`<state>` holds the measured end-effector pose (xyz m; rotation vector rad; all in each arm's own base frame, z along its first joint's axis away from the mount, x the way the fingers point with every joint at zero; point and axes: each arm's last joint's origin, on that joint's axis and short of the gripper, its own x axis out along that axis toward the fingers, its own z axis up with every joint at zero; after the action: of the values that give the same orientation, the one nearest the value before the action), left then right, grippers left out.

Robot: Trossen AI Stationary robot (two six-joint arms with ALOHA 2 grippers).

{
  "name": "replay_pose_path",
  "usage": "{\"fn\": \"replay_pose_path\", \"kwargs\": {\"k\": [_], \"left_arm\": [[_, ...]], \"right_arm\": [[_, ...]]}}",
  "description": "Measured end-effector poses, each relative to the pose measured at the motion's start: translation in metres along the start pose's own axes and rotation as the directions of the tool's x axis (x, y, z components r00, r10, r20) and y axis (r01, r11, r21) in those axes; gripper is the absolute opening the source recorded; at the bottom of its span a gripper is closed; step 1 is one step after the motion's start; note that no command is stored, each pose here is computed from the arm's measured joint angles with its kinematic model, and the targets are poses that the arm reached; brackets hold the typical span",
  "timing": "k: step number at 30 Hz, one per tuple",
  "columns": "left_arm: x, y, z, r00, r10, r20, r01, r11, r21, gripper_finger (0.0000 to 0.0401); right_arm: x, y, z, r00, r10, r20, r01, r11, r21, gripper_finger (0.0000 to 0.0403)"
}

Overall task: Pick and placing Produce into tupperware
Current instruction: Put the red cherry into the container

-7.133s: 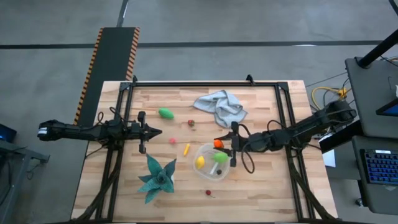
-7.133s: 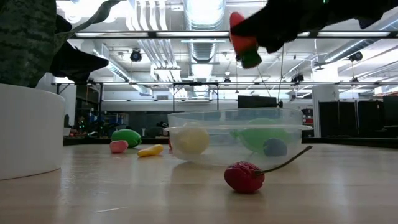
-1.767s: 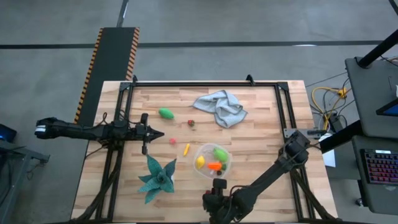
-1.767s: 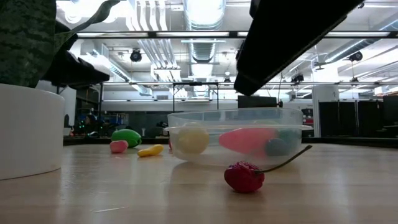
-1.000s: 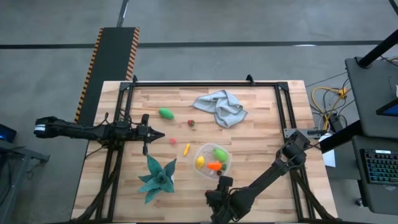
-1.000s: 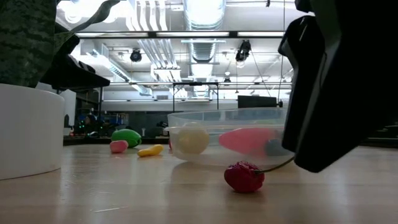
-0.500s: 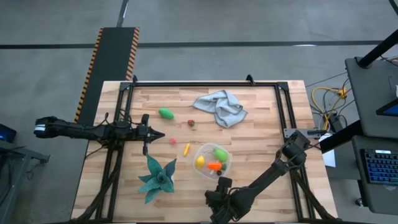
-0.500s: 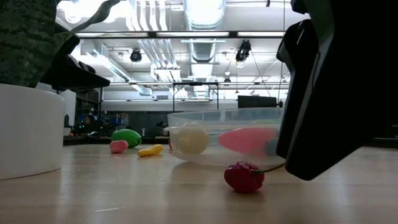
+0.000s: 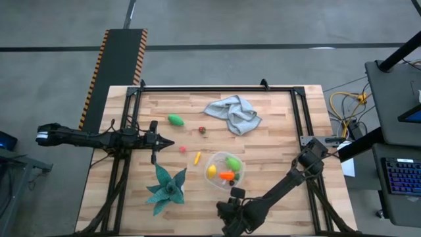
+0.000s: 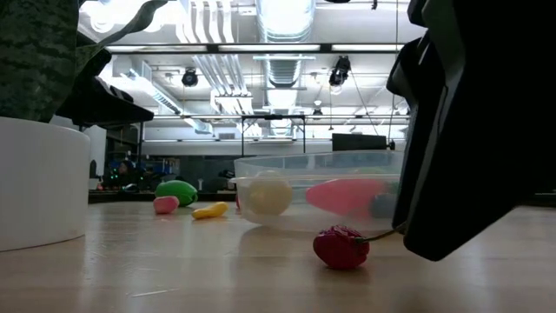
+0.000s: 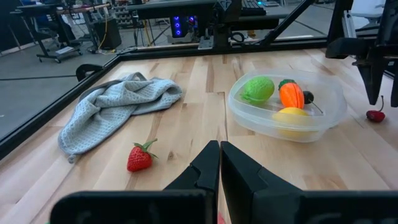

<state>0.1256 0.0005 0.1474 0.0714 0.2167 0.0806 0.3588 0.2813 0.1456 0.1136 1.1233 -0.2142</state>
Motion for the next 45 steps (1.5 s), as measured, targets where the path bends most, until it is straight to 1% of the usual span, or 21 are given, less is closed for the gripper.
{"fn": "replay_pose_path", "kwargs": {"k": [18, 31, 41, 43, 45], "left_arm": [[0.000, 0.000, 0.000, 1.000, 0.000, 0.000, 0.000, 1.000, 0.000, 0.0000], [0.000, 0.000, 0.000, 1.000, 0.000, 0.000, 0.000, 1.000, 0.000, 0.0000], [0.000, 0.000, 0.000, 1.000, 0.000, -0.001, 0.000, 1.000, 0.000, 0.0000], [0.000, 0.000, 0.000, 1.000, 0.000, 0.000, 0.000, 1.000, 0.000, 0.0000], [0.000, 0.000, 0.000, 1.000, 0.000, 0.000, 0.000, 1.000, 0.000, 0.0000]], "right_arm": [[0.003, -0.002, 0.001, 1.000, 0.011, -0.017, -0.011, 1.000, 0.001, 0.0013], [0.003, -0.004, 0.003, 1.000, 0.010, -0.020, -0.010, 1.000, -0.028, 0.0009], [-0.014, 0.004, 0.019, 0.998, 0.051, 0.030, -0.049, 0.997, -0.065, 0.0009], [-0.019, 0.004, 0.022, 0.999, 0.033, 0.043, -0.029, 0.997, -0.075, 0.0009], [-0.025, 0.002, 0.025, 0.999, -0.009, 0.051, 0.014, 0.996, -0.087, 0.0009]]}}
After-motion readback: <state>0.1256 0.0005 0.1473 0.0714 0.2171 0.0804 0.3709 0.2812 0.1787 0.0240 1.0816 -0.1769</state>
